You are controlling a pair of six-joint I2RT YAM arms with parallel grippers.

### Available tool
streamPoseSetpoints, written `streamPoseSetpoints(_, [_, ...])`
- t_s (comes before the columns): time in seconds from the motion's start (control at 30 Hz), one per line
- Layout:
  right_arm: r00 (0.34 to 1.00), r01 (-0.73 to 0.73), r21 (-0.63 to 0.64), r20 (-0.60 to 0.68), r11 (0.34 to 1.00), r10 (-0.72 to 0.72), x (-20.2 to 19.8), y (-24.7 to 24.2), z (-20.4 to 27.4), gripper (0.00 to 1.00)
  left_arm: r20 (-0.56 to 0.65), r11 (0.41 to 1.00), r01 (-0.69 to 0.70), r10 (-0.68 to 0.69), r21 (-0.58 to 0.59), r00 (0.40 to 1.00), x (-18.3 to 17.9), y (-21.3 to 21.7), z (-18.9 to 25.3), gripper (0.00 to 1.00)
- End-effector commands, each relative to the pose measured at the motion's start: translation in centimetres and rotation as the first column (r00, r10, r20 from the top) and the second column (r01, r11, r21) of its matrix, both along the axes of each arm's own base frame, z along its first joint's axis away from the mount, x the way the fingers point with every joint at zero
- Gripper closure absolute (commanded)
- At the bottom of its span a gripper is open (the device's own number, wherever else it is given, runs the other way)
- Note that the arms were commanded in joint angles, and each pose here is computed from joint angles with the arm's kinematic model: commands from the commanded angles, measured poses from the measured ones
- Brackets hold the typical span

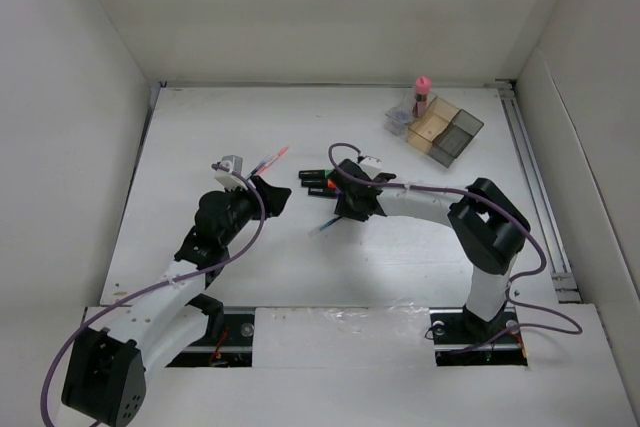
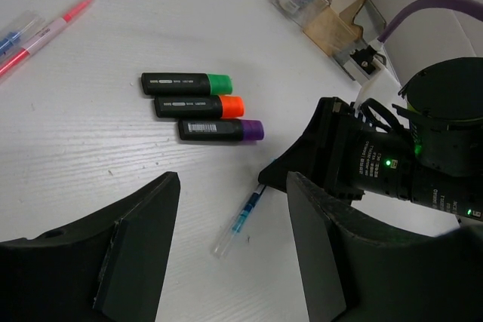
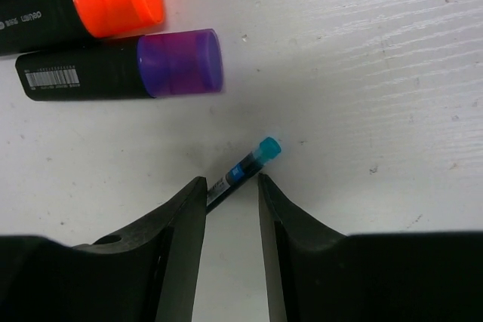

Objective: Sort the stationery into containers
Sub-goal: Grab a piece of stationery with the right arm, then place the stationery into the container

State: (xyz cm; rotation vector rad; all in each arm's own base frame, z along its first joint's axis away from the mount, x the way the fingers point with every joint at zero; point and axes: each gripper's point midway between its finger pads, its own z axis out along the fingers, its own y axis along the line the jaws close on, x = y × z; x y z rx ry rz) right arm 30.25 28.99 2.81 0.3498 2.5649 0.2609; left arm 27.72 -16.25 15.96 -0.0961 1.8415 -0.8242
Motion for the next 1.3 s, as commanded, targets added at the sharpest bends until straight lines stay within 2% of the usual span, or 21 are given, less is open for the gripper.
streamPoseSetpoints(0.0, [0.999, 0.038, -0.056, 0.021, 0.998, -0.037, 0.4, -0.9, 0.3, 0.60, 0.074, 1.000, 0.011, -0.009, -0.024, 0.997, 0.3, -0.4, 3.0, 0.44])
streamPoseSetpoints(0.2, [0.998, 0.056, -0.143, 0.008, 0.988, -0.055, -0.4, -2.6, -0.6, 0.74, 0.074, 1.000, 0.011, -0.010, -0.023, 0.997, 0.1, -0.5, 3.1, 0.44])
streamPoseSetpoints(0.27, [0.998, 0.064, -0.135, 0.011, 0.989, -0.063, -0.6, -2.8, -0.3, 0.74, 0.074, 1.000, 0.011, -0.010, -0.023, 0.997, 0.1, -0.5, 3.1, 0.44])
streamPoseSetpoints(0.4, [0.998, 0.064, -0.136, 0.010, 0.989, -0.063, -0.7, -2.9, -0.6, 0.63, 0.074, 1.000, 0.011, -0.010, -0.023, 0.997, 0.1, -0.5, 3.1, 0.44])
streamPoseSetpoints(0.43, [0.998, 0.055, -0.149, 0.004, 0.987, -0.055, -0.8, -3.0, -1.0, 0.64, 0.067, 1.000, 0.002, -0.001, -0.018, 0.998, 0.2, -0.3, 2.8, 0.44])
streamPoseSetpoints(0.5, [0.999, 0.051, -0.128, 0.006, 0.991, -0.051, -0.7, -2.6, -1.0, 0.73, 0.075, 1.000, 0.002, -0.001, -0.022, 0.997, 0.1, -0.3, 3.1, 0.44])
streamPoseSetpoints(0.53, [0.999, 0.050, -0.134, 0.001, 0.990, -0.051, -0.9, -2.8, -1.2, 0.82, 0.075, 1.000, 0.002, -0.001, -0.022, 0.997, 0.1, -0.3, 3.1, 0.44])
streamPoseSetpoints(0.57, [0.999, 0.051, -0.126, 0.007, 0.991, -0.051, -0.7, -2.6, -1.1, 0.86, 0.075, 1.000, 0.002, -0.001, -0.022, 0.997, 0.1, -0.3, 3.1, 0.44])
streamPoseSetpoints(0.63, [0.998, 0.062, -0.110, 0.021, 0.992, -0.060, -0.3, -2.7, -0.3, 0.92, 0.075, 1.000, 0.002, -0.001, -0.022, 0.997, 0.1, -0.3, 3.1, 0.44])
streamPoseSetpoints(0.73, [0.995, 0.083, -0.077, 0.061, 0.994, -0.078, 0.2, -3.1, 1.6, 0.95, 0.075, 1.000, 0.002, -0.001, -0.022, 0.997, 0.1, -0.3, 3.1, 0.44])
streamPoseSetpoints(0.9, [0.970, 0.171, -0.005, 0.176, 0.985, -0.167, 4.0, -6.6, 7.5, 0.96, 0.080, 0.999, 0.012, -0.009, -0.035, 0.997, 0.0, -0.5, 3.4, 0.44])
streamPoseSetpoints(0.93, [0.950, 0.228, 0.025, 0.212, 0.973, -0.228, 6.2, -8.6, 9.2, 0.96, 0.071, 0.999, 0.012, -0.009, -0.032, 0.997, 0.1, -0.5, 3.1, 0.44])
streamPoseSetpoints(1.0, [0.930, 0.249, 0.061, 0.263, 0.967, -0.256, 8.5, -10.8, 11.8, 0.94, 0.071, 0.999, 0.012, -0.009, -0.032, 0.997, 0.1, -0.5, 3.1, 0.44])
streamPoseSetpoints(1.03, [0.907, 0.306, 0.087, 0.276, 0.948, -0.318, 10.5, -13.6, 12.8, 0.94, 0.071, 0.999, 0.012, -0.009, -0.032, 0.997, 0.1, -0.5, 3.1, 0.44])
streamPoseSetpoints(1.13, [0.858, 0.362, 0.129, 0.341, 0.923, -0.384, 14.7, -17.2, 16.3, 0.94, 0.071, 0.999, 0.021, -0.018, -0.033, 0.997, 0.0, -0.6, 3.1, 0.44])
streamPoseSetpoints(1.17, [0.817, 0.408, 0.162, 0.375, 0.899, -0.438, 16.7, -19.4, 18.5, 0.94, 0.071, 0.999, 0.021, -0.018, -0.033, 0.997, 0.0, -0.6, 3.1, 0.44])
streamPoseSetpoints(1.23, [0.807, 0.438, 0.135, 0.375, 0.889, -0.455, 18.7, -21.3, 18.1, 0.94, 0.062, 0.999, 0.021, -0.019, -0.029, 0.998, 0.1, -0.7, 2.8, 0.44])
streamPoseSetpoints(1.27, [0.777, 0.499, 0.110, 0.381, 0.860, -0.500, 19.4, -23.7, 18.1, 0.94, 0.062, 0.999, 0.021, -0.019, -0.029, 0.998, 0.1, -0.7, 2.8, 0.44])
